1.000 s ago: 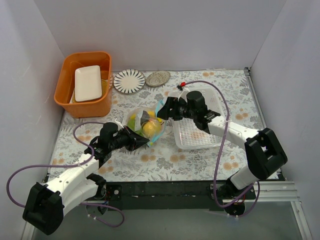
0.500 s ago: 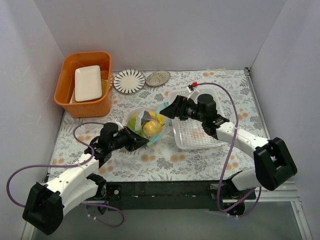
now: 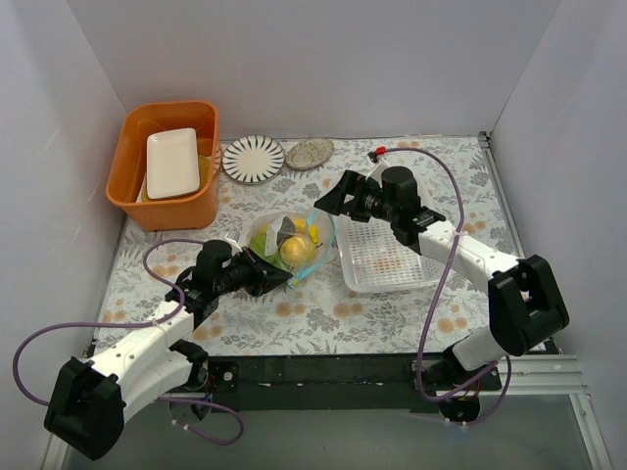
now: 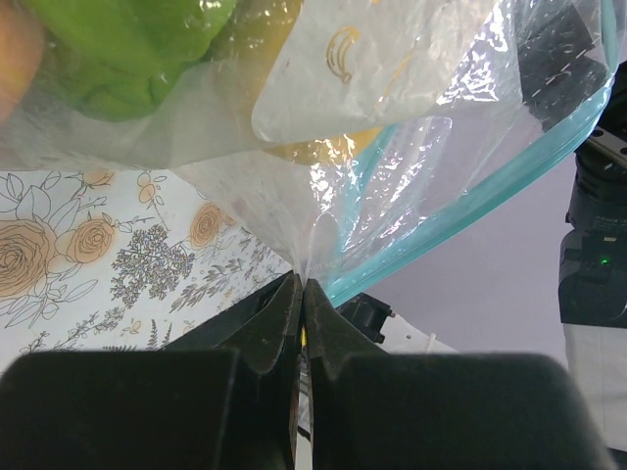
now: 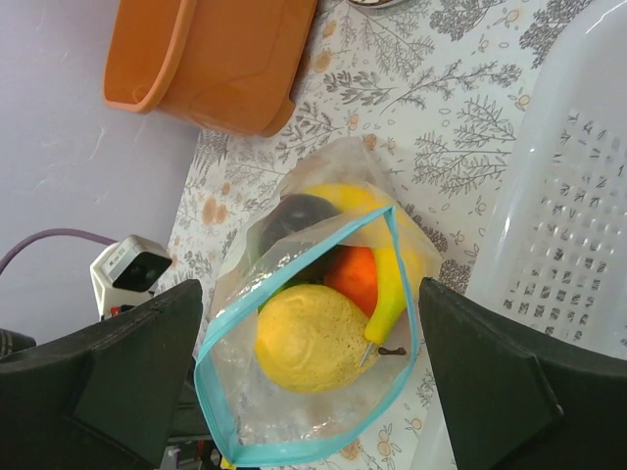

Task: Place the food in the zip-top bag and seal the zipper
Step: Zip the zipper food storage bag at the center of the board.

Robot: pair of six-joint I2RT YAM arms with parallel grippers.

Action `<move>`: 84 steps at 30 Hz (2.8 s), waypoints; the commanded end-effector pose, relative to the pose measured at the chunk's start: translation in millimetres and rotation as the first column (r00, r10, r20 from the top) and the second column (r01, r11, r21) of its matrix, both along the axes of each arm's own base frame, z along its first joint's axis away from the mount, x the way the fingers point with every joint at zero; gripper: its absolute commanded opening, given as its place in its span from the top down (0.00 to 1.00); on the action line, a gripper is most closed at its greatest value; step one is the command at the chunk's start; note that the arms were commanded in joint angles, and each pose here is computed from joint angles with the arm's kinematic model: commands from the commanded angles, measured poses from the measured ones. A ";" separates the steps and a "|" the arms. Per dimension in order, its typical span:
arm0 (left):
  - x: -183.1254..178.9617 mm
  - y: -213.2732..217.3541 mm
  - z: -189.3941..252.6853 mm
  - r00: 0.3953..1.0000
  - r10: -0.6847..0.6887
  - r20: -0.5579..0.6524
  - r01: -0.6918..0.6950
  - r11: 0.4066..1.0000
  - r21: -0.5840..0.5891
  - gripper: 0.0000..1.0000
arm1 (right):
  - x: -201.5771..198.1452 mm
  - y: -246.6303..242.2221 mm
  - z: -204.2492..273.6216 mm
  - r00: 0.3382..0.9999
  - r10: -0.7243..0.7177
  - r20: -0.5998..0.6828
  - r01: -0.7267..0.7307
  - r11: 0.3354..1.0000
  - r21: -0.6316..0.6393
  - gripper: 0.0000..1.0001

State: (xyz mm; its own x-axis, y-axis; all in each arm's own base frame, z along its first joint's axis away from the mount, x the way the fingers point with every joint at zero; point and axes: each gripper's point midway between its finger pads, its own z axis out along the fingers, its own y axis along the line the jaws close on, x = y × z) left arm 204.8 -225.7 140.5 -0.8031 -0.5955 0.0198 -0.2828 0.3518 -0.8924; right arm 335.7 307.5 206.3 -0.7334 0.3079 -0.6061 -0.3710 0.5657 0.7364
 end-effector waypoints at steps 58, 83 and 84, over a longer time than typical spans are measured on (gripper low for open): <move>-3.6 -1.4 11.5 0.999 -0.024 0.025 0.024 1.000 -0.002 1.00 | 54.3 53.3 5.6 0.989 0.080 -0.125 -0.079 0.997 0.014 0.59; -11.5 9.4 9.3 1.000 0.025 0.010 -0.025 1.000 0.006 1.00 | 76.0 22.9 45.0 0.984 -0.177 0.000 0.170 0.942 0.290 0.92; -11.7 9.9 9.9 0.999 0.029 0.013 -0.030 1.000 0.003 1.00 | 76.3 22.5 45.8 0.984 -0.180 0.002 0.172 0.941 0.290 0.92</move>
State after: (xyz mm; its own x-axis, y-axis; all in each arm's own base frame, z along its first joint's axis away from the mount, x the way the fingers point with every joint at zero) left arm 200.2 -219.3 150.1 -0.7910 -0.6118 -0.0032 -0.2644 0.3466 -0.9000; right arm 396.3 338.9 193.0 -0.7529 0.4935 -0.4354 -0.2009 0.4576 0.8662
